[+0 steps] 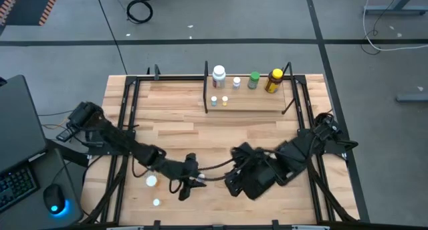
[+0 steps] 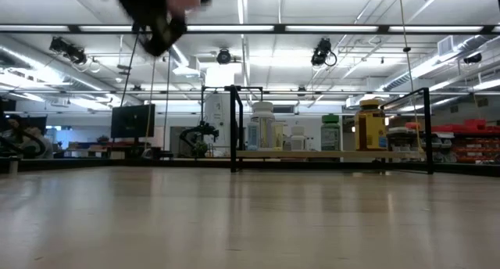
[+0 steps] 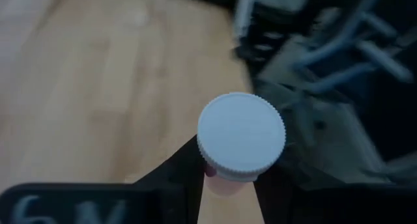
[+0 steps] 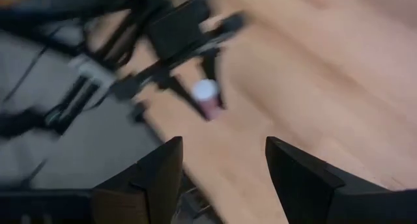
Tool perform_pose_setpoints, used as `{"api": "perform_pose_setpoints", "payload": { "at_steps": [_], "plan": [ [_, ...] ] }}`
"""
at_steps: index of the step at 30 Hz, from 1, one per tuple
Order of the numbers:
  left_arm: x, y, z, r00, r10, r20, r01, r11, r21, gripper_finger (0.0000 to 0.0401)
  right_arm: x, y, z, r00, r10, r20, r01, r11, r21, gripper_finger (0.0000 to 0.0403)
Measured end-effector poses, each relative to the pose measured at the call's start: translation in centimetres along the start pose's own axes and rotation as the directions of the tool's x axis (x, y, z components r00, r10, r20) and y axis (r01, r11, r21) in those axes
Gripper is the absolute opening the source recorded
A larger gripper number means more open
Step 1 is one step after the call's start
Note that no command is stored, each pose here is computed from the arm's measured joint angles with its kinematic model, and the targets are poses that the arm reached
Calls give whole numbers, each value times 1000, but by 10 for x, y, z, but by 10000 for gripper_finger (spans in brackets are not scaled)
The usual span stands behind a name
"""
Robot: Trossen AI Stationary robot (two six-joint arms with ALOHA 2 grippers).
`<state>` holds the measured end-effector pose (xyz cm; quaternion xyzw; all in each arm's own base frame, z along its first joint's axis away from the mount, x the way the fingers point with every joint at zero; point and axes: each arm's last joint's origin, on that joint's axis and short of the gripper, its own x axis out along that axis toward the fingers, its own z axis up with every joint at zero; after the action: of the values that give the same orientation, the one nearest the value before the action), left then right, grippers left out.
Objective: Pick and place medicine bottles onto shelf by color
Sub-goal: Put the pink pill bottle on the shelf
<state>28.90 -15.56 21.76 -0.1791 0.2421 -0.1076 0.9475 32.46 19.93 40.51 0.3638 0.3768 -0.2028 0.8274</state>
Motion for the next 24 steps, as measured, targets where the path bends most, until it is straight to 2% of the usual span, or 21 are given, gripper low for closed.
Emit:
{"api": "perform_pose_setpoints", "payload": {
  "at_steps": [4, 7, 12, 15, 24],
  "plan": [
    [-20, -3, 42, 991, -97, -91, 101, 994, 39, 112, 4, 7, 28, 983, 170, -73, -174, 983, -59, 226],
    [-37, -2, 69, 977, -125, -175, 137, 989, 61, 117, 2, 5, 48, 965, 244, -91, -252, 964, -80, 226],
    [-60, 0, 113, 947, -198, -251, 222, 973, 70, 125, 7, -4, 70, 959, 260, -111, -276, 945, -177, 226],
    [-73, 3, 135, 937, -229, -262, 252, 966, 56, 121, 10, -6, 81, 951, 289, -110, -306, 931, -198, 226],
    [-96, 20, 168, 949, -192, -249, 201, 980, 10, 120, 15, -11, 106, 946, 322, -36, -323, 929, -183, 226]
  ]
}}
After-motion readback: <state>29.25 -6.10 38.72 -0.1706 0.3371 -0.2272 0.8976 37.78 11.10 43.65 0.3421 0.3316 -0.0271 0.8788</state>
